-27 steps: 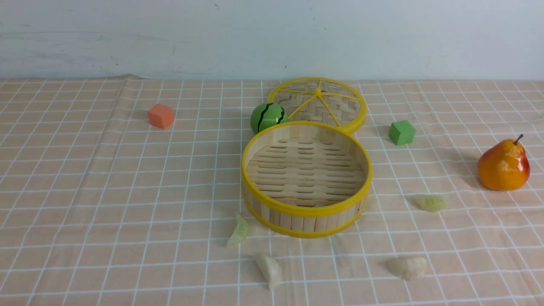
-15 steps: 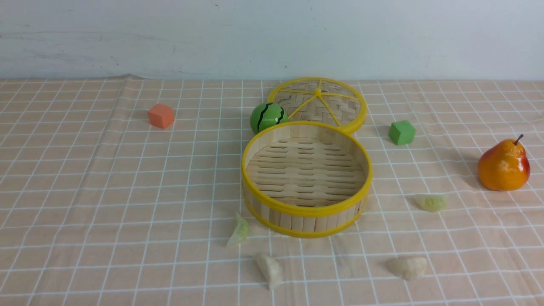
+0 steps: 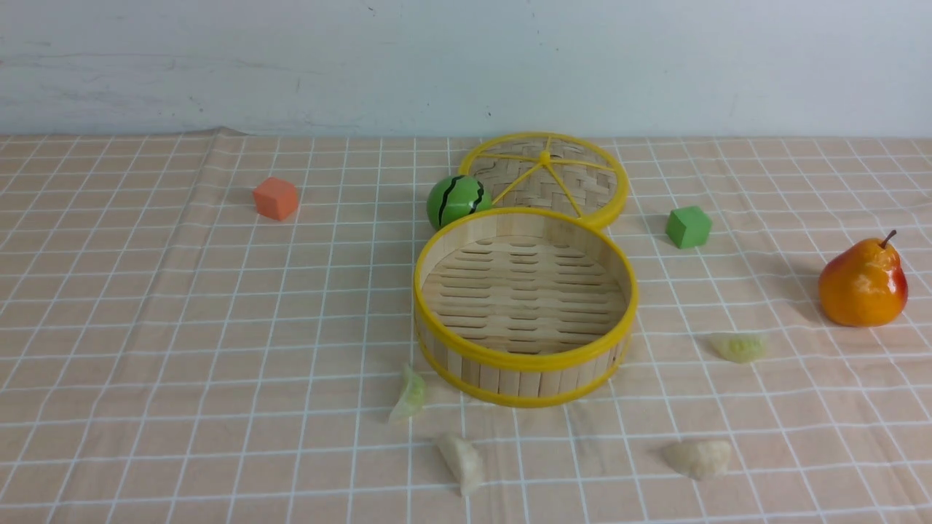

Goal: Put the dumplings into the steamer on the table with the brown tablecloth.
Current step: 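Reach for and grasp a dumpling on the table with the left gripper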

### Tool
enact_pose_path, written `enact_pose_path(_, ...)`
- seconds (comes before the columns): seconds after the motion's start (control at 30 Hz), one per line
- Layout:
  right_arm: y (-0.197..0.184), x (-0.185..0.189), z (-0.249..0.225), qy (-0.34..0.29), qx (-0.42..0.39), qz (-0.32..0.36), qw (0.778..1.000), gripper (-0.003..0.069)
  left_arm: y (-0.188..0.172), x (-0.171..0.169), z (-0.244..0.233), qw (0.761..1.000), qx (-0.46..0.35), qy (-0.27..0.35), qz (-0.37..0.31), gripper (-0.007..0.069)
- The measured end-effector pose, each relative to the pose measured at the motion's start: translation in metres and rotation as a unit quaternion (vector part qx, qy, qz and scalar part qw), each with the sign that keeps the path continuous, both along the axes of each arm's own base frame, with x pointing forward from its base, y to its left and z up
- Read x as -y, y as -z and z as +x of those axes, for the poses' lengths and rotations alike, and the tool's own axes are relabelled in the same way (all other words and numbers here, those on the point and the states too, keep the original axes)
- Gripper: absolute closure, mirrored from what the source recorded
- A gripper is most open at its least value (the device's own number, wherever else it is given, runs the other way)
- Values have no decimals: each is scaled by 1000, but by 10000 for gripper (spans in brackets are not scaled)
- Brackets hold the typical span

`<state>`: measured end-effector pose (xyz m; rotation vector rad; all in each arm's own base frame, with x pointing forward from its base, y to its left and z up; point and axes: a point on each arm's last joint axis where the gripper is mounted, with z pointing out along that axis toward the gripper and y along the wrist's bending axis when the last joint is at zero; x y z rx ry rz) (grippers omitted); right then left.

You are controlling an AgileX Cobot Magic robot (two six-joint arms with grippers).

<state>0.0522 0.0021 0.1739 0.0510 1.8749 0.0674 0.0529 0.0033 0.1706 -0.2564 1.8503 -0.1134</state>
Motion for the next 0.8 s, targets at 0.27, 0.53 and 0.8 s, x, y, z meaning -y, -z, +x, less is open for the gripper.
enact_pose_path(0.27, 0, 0, 0, 0, 0, 0, 1000, 420, 0, 0, 0, 1000, 0, 0, 0, 387)
enact_pose_path(0.53, 0, 1, 0, 1, 0, -11, 1000, 420, 0, 0, 0, 1000, 0, 0, 0, 387)
enact_pose_path(0.8, 0, -1, 0, -2, 0, 18, 1000, 420, 0, 0, 0, 1000, 0, 0, 0, 387)
